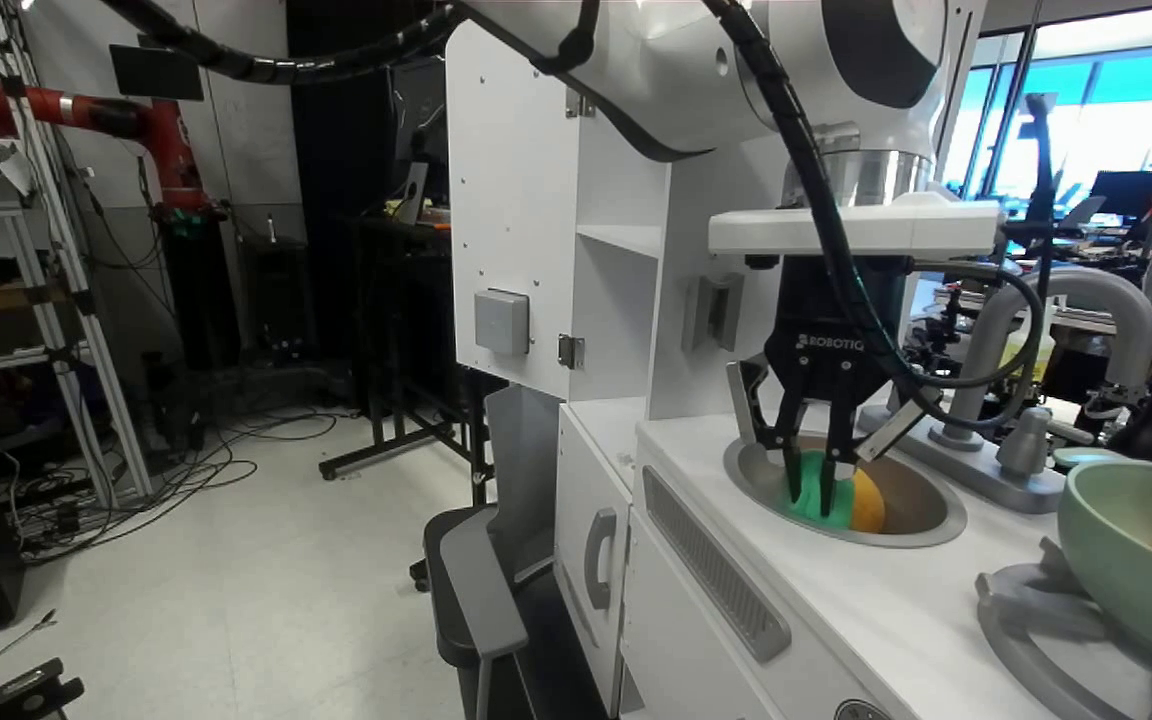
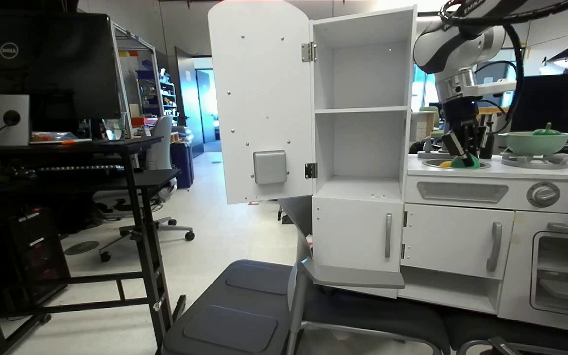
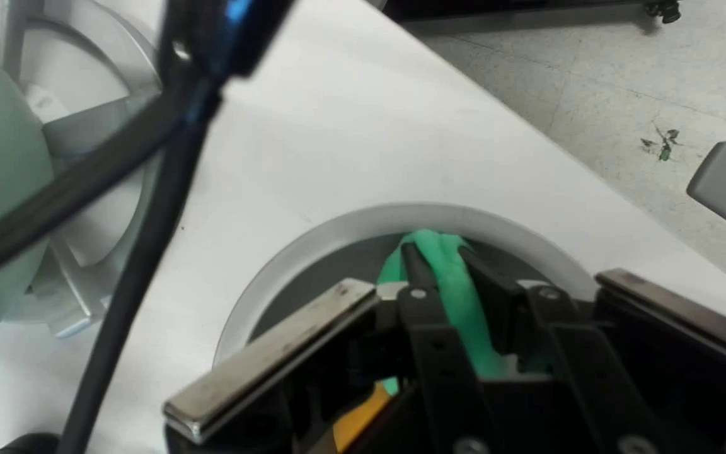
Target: Open the door of the top cabinet then put the green plushie and the green pepper in the top compartment of the open cabinet
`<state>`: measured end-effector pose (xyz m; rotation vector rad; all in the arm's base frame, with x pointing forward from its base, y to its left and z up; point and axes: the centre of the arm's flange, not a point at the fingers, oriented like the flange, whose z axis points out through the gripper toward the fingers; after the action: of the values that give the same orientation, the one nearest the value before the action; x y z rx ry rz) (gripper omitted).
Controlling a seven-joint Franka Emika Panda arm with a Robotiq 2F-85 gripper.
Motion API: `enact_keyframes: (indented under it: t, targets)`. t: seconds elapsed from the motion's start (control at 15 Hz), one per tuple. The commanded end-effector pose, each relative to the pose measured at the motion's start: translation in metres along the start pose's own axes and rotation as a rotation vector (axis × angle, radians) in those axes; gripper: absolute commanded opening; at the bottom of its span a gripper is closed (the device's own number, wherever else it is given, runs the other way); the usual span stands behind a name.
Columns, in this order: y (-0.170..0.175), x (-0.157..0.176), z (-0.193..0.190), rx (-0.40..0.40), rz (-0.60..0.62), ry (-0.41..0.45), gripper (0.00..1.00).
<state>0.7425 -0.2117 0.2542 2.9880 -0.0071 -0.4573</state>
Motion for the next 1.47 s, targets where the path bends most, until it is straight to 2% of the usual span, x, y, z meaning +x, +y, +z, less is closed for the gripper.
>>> enact_keyframes:
  t: [0.0,0.27,0.33,0.47,0.93,1.07,1.4]
  targets:
    - [-0.004,0.011,-0.053,0.001,-0.011,0.0,0.04]
    - [-0.003,-0.041,-0.082,-0.009,-0.011,0.035,0.04]
    - [-0.015,-0.04,-0.084,-0.011,-0.019,0.044,0.04]
    - [-0.028,-0.058,-0.094,-0.018,-0.047,0.058,0.04]
    - [-0.091,-0.101,-0.108,-0.044,-0.349,0.023,0.04]
    - [-0.088,-0.116,-0.107,-0.056,-0.385,0.019,0.04]
    - [-0.106,-0.145,-0.113,-0.077,-0.428,0.021,0.04]
